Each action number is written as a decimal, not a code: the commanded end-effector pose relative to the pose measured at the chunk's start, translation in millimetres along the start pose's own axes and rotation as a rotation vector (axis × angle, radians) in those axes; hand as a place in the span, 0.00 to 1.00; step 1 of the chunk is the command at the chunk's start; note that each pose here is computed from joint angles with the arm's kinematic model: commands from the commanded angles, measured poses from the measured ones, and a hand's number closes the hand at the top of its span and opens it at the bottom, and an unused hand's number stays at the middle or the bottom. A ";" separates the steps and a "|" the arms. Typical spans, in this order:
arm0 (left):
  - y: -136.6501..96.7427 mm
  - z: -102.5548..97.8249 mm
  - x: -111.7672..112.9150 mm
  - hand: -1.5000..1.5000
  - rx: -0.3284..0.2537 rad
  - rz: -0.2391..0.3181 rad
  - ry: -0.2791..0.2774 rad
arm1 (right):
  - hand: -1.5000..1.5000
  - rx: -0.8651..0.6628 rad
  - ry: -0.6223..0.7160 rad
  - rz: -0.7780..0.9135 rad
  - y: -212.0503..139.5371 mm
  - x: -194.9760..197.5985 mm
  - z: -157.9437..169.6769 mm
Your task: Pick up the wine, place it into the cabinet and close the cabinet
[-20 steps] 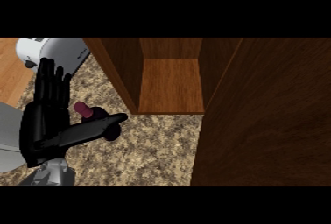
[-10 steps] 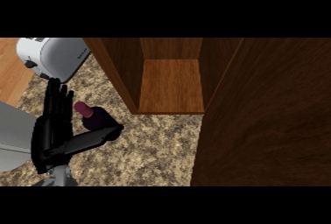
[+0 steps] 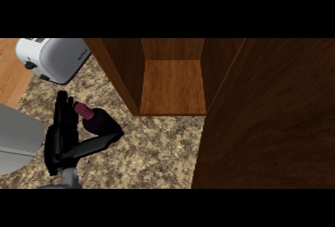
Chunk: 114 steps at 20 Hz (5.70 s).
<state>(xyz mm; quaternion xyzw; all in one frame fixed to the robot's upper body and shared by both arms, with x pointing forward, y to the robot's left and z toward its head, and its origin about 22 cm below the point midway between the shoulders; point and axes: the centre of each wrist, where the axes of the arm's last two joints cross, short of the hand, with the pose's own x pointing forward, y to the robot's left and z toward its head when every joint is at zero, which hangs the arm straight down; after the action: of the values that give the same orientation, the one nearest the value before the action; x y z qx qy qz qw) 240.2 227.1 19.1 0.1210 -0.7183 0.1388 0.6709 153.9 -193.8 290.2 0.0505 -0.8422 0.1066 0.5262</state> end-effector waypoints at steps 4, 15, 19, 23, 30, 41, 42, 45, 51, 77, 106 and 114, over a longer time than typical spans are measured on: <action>4.1 0.8 -34.1 0.00 -0.010 -0.009 0.046 | 0.00 0.045 0.017 -0.038 -10.1 10.9 25.7; 29.7 5.0 -99.0 0.00 0.004 0.015 0.077 | 0.00 0.071 0.001 -0.030 6.9 16.9 24.4; 34.1 9.3 -114.5 0.00 0.006 0.037 0.120 | 0.00 0.048 -0.012 -0.045 2.7 14.8 31.8; 51.6 1.1 -128.7 0.00 0.008 0.094 0.112 | 0.00 0.048 -0.011 -0.026 -1.9 19.3 15.2; 34.4 3.5 -151.8 0.00 -0.028 0.100 0.118 | 0.00 0.042 0.018 -0.028 -2.7 14.6 18.9; 27.3 -17.5 -155.9 1.00 -0.028 0.217 0.101 | 0.00 0.021 0.020 -0.059 6.3 9.0 17.2; 35.6 -31.9 -151.3 1.00 -0.058 0.207 0.086 | 0.00 0.047 0.001 -0.056 -3.3 18.6 26.4; 26.0 -33.5 -147.0 1.00 -0.124 0.132 0.067 | 0.00 0.028 0.022 -0.035 2.5 11.1 21.9; 12.5 -33.7 -143.8 1.00 -0.254 -0.007 -0.075 | 0.00 0.042 0.027 -0.038 -7.4 10.2 16.3; -88.0 -10.4 -2.1 1.00 -0.558 0.268 -0.302 | 0.00 0.023 0.016 -0.049 -2.8 10.3 18.5; -195.5 -52.1 82.6 1.00 -0.431 0.039 -0.362 | 0.00 0.028 0.025 -0.029 -17.8 3.2 8.2; -192.5 -65.1 46.7 1.00 -0.412 0.023 -0.322 | 0.00 0.028 0.014 -0.040 -8.4 -0.8 8.7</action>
<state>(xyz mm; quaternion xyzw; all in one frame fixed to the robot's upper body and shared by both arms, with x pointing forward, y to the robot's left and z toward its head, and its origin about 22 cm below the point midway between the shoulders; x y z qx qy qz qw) 364.5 73.5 87.7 -0.0110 -0.8312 -0.0228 0.5554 163.0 -206.8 283.8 0.0411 -0.8355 0.0923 0.5401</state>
